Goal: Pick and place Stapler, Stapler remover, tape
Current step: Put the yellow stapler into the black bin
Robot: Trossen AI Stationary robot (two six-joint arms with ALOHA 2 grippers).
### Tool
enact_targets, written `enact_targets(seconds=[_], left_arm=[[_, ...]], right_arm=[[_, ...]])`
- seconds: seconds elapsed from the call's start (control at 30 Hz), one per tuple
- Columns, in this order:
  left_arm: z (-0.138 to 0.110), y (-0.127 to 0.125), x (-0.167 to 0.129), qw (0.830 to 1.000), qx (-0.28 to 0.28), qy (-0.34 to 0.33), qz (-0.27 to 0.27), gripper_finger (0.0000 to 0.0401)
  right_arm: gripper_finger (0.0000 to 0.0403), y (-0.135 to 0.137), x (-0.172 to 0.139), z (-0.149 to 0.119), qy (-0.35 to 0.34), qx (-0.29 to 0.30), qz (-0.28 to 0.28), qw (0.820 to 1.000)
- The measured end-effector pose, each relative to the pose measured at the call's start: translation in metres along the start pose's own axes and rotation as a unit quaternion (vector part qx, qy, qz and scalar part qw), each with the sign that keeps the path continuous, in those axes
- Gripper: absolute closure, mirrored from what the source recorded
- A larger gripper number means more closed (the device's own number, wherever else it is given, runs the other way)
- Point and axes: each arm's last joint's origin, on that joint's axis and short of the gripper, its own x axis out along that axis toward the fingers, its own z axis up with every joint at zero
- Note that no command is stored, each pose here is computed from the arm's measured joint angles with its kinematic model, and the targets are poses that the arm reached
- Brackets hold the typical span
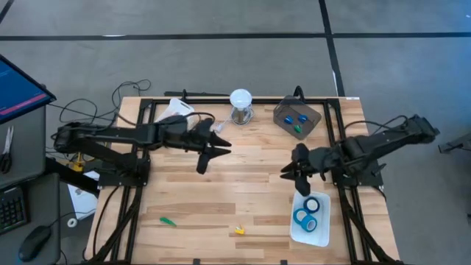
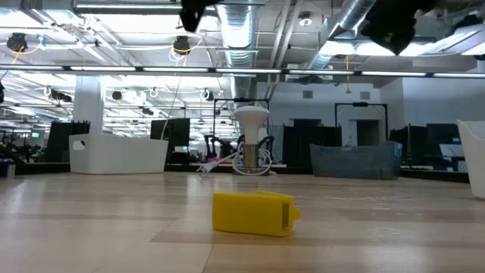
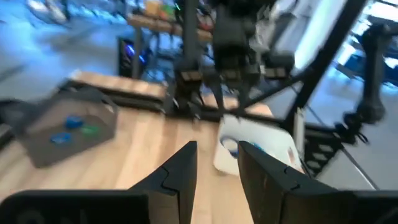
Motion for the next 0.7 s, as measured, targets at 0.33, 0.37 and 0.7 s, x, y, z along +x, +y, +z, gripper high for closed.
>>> enact_targets(seconds=[0.33,0.37,0.7], left_arm=[[0.021,-0.029,-0.046,0.996,0.008,-0.073,0.055,0.0293],[0.020,-0.031,-0.049,0.996,0.008,-0.068,0.055,0.0293],[0.012,-0.046,-0.068,0.999,0.003,-0.019,0.035,0.0293]], right_arm=[[0.0305,0.012,0.036,0.013,0.040,-0.087,0.069,0.993],[0.0305,0.017,0.039,0.016,0.044,-0.090,0.068,0.993],[0.0304,0.065,0.097,0.045,0.116,-0.126,0.054,0.984]])
